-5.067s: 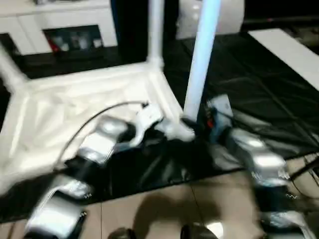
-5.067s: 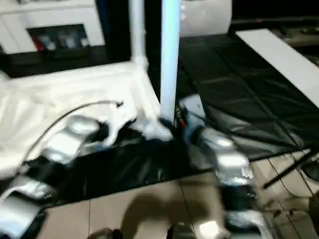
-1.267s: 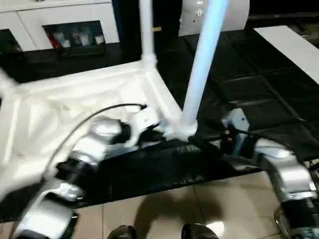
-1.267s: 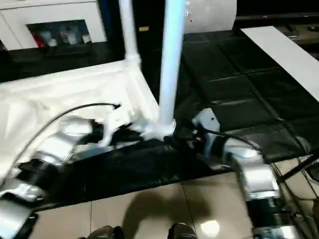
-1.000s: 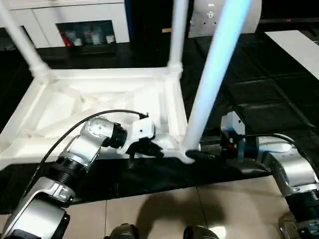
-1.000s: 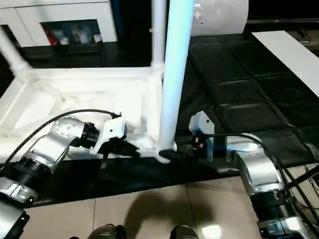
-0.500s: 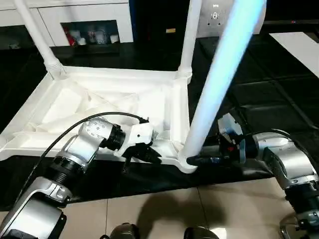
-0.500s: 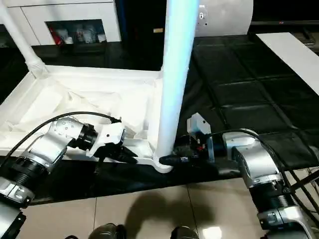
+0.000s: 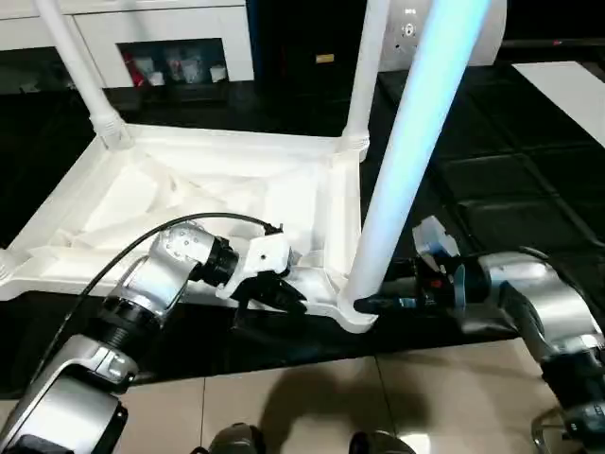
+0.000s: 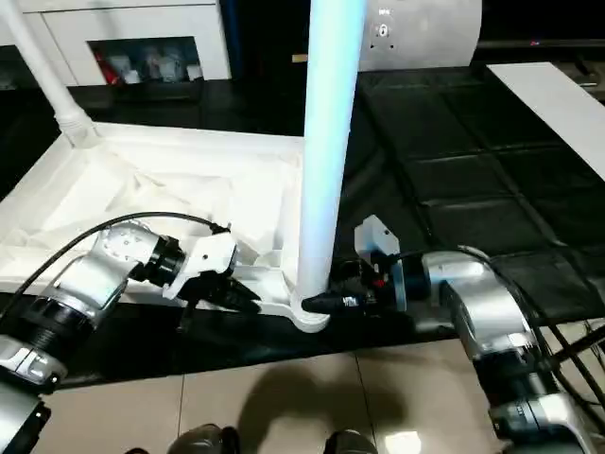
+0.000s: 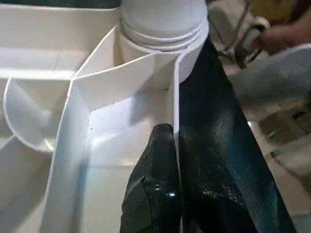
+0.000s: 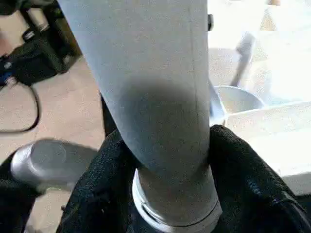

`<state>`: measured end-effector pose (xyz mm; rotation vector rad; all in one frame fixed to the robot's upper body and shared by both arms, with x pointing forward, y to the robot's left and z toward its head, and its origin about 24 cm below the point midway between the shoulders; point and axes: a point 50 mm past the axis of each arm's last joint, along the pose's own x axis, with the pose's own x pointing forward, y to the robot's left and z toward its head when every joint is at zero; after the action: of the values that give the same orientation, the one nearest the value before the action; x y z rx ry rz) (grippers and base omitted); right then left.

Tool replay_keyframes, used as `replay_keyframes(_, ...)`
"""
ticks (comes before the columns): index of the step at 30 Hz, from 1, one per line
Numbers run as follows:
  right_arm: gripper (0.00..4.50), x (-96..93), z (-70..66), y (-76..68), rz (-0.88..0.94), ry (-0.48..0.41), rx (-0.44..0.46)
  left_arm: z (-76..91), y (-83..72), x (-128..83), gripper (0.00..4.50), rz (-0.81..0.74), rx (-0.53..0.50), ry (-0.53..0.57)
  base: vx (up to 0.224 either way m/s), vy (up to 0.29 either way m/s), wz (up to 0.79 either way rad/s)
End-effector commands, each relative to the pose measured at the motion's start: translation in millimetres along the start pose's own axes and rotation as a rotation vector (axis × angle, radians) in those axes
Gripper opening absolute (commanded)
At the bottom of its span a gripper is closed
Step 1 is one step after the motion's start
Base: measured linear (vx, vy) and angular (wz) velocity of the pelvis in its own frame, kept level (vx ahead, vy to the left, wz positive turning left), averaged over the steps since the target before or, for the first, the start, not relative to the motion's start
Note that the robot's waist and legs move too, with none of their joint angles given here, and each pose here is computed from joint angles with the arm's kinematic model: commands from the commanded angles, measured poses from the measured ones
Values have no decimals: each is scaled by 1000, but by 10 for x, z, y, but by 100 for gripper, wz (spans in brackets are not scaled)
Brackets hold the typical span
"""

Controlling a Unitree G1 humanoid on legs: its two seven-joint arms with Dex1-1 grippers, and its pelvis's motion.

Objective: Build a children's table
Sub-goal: Rotate leg to tighten

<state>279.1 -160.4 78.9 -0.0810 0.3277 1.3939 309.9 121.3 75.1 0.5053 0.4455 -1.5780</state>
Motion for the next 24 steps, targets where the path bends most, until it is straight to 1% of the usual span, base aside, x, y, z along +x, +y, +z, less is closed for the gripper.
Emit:
replay_keyframes(1,197,237,29,100,30,-42,29,231,118,48,0,102,23,-54,0,0,0)
replay_keyframes(4,197,392,24,89,-117,-54,67,330,187,139,0,192,-26,-80,0,0,0)
replay_keyframes(6,197,470,38,64,-203,-83,95,385,227,210,0,244,-46,-95,0,0,0)
replay_keyframes(7,197,544,50,31,-284,-103,118,452,268,285,0,292,-83,-122,0,0,0)
replay_keyframes(10,196,687,63,-38,-408,-131,167,556,333,381,0,368,-136,-169,0,0,0)
replay_keyframes(11,196,689,63,-39,-409,-132,168,557,333,382,0,369,-136,-170,0,0,0)
replay_keyframes(13,196,821,106,-160,-591,-169,238,642,388,450,0,451,-177,-199,0,0,0)
replay_keyframes(14,195,888,151,-245,-717,-189,292,696,435,472,0,525,-207,-213,0,0,0)
replay_keyframes(15,195,890,152,-247,-720,-190,293,697,436,472,0,526,-208,-213,0,0,0)
replay_keyframes(16,195,924,189,-302,-797,-208,328,739,452,488,0,559,-223,-224,0,0,0)
replay_keyframes(18,195,968,248,-335,-831,-239,340,789,458,510,0,581,-234,-237,0,0,0)
replay_keyframes(19,251,983,271,-332,-817,-251,321,798,460,510,0,587,-233,-237,0,0,0)
replay_keyframes(20,265,989,281,-321,-805,-252,298,795,462,504,0,593,-230,-233,0,0,0)
replay_keyframes(21,268,976,276,-307,-794,-258,287,779,461,490,0,594,-221,-226,0,0,0)
replay_keyframes(23,295,932,250,-290,-790,-266,285,740,455,461,0,590,-206,-215,0,0,0)
replay_keyframes(24,295,895,230,-288,-799,-263,280,717,450,446,0,583,-196,-209,0,0,0)
